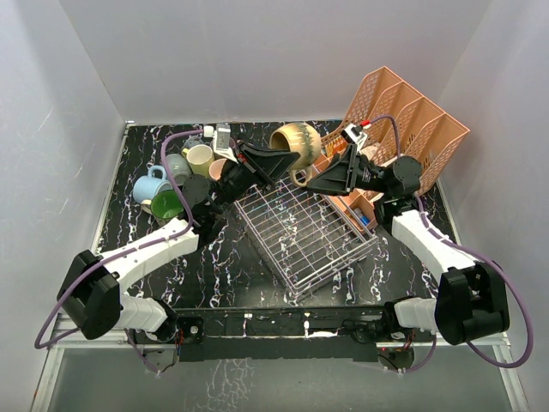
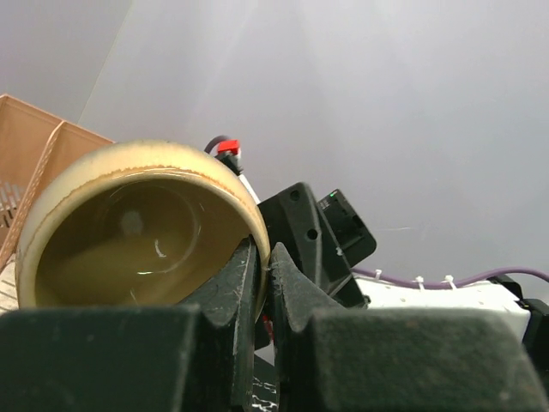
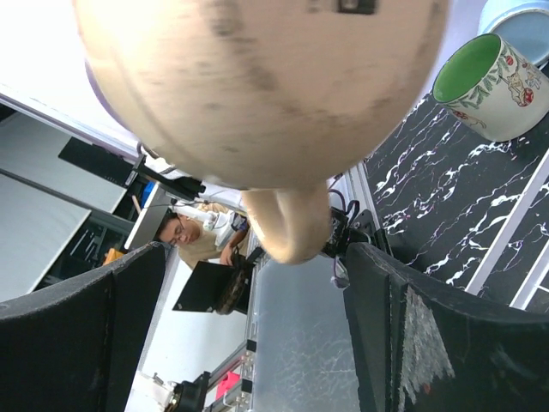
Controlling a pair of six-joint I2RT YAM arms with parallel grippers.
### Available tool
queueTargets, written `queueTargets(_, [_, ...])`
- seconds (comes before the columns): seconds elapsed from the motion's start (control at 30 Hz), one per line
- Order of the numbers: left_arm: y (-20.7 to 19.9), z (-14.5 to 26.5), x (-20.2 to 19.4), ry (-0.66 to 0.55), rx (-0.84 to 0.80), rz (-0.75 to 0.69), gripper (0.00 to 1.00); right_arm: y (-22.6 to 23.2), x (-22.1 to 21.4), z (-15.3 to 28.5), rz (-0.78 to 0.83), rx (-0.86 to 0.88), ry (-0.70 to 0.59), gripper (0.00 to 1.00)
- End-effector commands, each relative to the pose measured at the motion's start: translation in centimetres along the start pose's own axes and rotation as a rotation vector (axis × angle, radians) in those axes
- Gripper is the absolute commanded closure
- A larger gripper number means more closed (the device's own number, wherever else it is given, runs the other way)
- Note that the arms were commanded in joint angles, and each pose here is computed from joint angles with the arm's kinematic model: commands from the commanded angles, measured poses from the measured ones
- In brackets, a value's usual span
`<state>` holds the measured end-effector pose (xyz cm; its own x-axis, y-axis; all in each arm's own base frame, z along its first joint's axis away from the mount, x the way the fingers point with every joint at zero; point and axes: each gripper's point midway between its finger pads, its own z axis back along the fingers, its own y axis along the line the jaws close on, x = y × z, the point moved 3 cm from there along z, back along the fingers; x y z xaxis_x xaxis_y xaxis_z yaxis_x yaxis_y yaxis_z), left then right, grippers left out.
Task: Load the cups into the dish rack
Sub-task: Turn the cup upside down in the dish rack.
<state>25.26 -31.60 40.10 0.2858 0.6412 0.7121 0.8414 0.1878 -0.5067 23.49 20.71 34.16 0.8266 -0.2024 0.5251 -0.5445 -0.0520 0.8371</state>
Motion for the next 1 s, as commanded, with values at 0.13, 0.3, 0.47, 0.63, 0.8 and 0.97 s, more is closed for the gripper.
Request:
queueTargets(0.13, [-6.2,-1.3,6.6,-0.263,-0.212,-0.050,1.00,2.0,1.0,-0.2,0.067,0.096,-0.095,0.11])
queueTargets(0.3, [-6.3,-1.8,6.2,-0.282,-0.228,-0.024,1.00,2.7,1.8,-0.5,0.053,0.139,-0.114,0.16])
queueTargets(0.47, [-6.0,-2.1,5.7,-0.289,-0.231,-0.009,1.00,2.8,1.9,-0.5,0.047,0.148,-0.127,0.31])
queueTargets(0.63, [-6.0,-2.1,5.2,-0.284,-0.237,0.007,1.00,2.6,2.1,-0.5,0.034,0.152,-0.146,0.54])
queueTargets(0.8, [-5.7,-1.7,4.7,-0.272,-0.222,0.010,1.00,2.2,2.3,-0.1,0.021,0.145,-0.172,0.86])
queueTargets(0.97, [-4.9,-0.6,3.7,-0.231,-0.172,0.014,1.00,1.8,2.5,0.7,0.038,0.125,-0.208,0.92])
